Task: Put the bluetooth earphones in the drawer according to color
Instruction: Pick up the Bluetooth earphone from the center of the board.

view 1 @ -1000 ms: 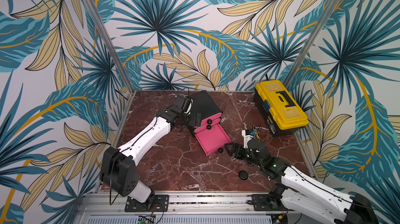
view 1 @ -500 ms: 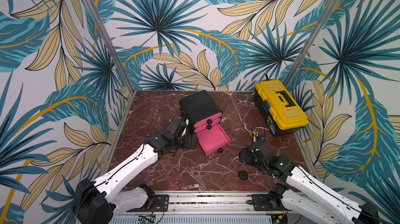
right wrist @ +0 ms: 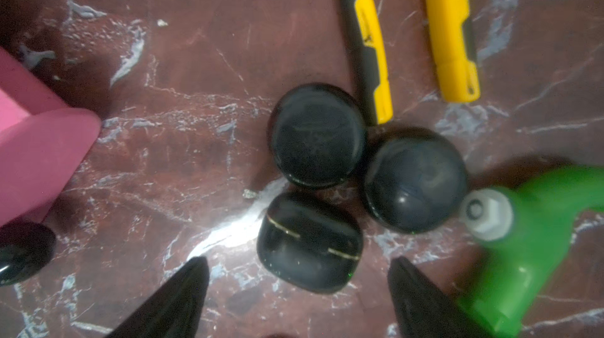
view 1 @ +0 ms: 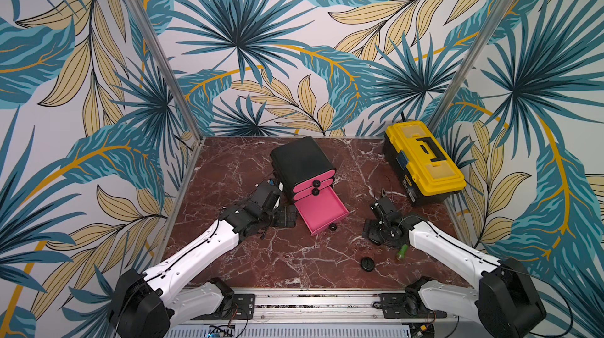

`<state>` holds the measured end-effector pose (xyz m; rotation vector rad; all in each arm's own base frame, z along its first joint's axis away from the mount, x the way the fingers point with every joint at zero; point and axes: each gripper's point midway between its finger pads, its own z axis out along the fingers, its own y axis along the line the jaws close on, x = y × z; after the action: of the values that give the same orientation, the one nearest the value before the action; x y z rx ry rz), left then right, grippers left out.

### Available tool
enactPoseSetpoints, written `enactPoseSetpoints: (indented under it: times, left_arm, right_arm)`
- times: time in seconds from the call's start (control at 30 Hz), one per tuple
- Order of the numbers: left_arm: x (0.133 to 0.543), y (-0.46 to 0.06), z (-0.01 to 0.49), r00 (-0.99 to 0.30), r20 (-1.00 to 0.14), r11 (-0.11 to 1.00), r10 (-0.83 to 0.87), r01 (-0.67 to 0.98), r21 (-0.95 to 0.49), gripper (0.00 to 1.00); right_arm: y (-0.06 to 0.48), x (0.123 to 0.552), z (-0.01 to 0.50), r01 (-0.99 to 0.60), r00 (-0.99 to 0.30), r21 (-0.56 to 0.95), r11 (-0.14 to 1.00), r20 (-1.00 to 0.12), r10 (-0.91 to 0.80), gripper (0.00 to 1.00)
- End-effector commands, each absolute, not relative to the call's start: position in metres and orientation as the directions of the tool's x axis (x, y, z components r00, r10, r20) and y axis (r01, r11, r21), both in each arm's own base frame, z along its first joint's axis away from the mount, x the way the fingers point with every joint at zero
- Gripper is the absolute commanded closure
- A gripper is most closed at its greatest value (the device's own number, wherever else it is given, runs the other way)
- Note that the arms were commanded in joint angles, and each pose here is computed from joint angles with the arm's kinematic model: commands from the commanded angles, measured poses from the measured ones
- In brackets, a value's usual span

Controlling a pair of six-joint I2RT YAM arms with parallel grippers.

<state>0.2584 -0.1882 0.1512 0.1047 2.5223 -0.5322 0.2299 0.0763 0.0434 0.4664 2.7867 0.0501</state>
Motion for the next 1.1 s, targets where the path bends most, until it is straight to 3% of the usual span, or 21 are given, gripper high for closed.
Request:
enactPoseSetpoints:
  times: [0.0, 0.27, 0.57, 0.9, 1.07]
  left_arm:
    - [0.258, -0.185, 0.148, -0.834, -0.550, 0.921, -0.046, 0.178, -0.346, 0.00]
    - [0.258, -0.182, 0.148, -0.830, -0.556, 0.925, -0.040, 0.179, -0.334, 0.00]
    - [0.259, -0.183, 0.148, -0.829, -0.558, 0.925, -0.037, 0.182, -0.332, 0.00]
    - [0.259, -0.184, 0.146, -0.830, -0.556, 0.924, -0.038, 0.183, -0.336, 0.00]
    - [0.259, -0.185, 0.145, -0.832, -0.553, 0.923, -0.038, 0.183, -0.338, 0.00]
  right_arm:
    - [0.081, 0.239, 0.038, 0.288, -0.912, 0.074, 0.955, -0.282, 0.297, 0.11]
    - [0.087, 0.246, 0.015, 0.281, -0.939, 0.027, 0.959, -0.200, 0.281, 0.15]
    - [0.098, 0.242, 0.015, 0.225, -0.959, 0.070, 0.972, -0.161, 0.234, 0.36]
    - [0.101, 0.228, 0.023, 0.168, -0.974, 0.069, 0.983, -0.143, 0.177, 0.31]
    - [0.101, 0.230, 0.023, 0.151, -0.977, 0.056, 0.987, -0.143, 0.158, 0.42]
